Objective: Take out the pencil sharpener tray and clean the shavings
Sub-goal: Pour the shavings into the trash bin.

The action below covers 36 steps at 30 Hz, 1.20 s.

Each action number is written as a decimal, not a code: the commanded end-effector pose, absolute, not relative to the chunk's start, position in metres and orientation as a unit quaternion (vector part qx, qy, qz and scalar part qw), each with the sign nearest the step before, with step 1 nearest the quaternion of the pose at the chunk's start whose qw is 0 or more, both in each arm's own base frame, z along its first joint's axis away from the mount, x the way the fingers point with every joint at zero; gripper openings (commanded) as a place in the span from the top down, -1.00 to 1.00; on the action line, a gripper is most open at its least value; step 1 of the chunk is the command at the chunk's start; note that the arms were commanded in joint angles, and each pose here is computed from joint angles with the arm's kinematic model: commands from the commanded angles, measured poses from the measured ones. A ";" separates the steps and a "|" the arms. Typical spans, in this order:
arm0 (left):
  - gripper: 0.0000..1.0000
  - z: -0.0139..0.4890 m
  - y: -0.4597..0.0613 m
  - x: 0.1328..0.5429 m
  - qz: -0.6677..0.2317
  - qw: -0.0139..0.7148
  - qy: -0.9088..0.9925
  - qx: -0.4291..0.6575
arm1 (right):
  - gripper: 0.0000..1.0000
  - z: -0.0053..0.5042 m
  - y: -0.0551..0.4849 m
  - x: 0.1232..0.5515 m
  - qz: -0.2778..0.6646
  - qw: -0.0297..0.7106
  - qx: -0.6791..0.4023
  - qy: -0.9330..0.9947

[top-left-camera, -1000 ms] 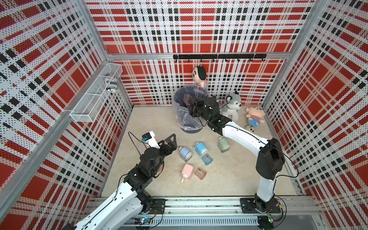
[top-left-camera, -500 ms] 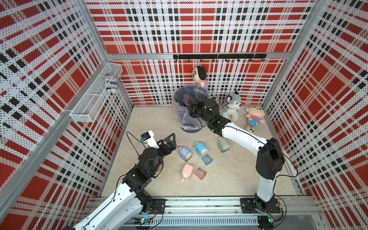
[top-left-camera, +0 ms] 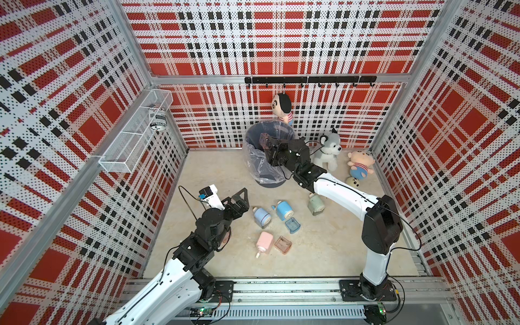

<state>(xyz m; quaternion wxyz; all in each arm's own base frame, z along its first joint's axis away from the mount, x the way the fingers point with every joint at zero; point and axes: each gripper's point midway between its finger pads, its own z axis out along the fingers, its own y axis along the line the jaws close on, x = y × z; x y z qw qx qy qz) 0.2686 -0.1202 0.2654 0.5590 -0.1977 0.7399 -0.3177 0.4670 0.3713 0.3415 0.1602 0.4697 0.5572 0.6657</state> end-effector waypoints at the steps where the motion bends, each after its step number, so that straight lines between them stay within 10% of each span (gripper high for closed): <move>1: -0.96 0.282 -0.118 0.269 -0.321 0.573 0.728 -0.196 | 0.01 0.320 0.373 0.465 0.649 0.150 0.478 0.572; 21: -0.96 0.317 -0.108 0.233 -0.370 0.579 0.709 -0.159 | -0.02 0.387 0.356 0.368 0.506 0.468 0.123 0.715; 36: -0.97 0.253 -0.082 0.255 -0.297 0.567 0.740 -0.206 | -0.04 0.288 0.370 0.278 0.383 0.519 -0.076 0.760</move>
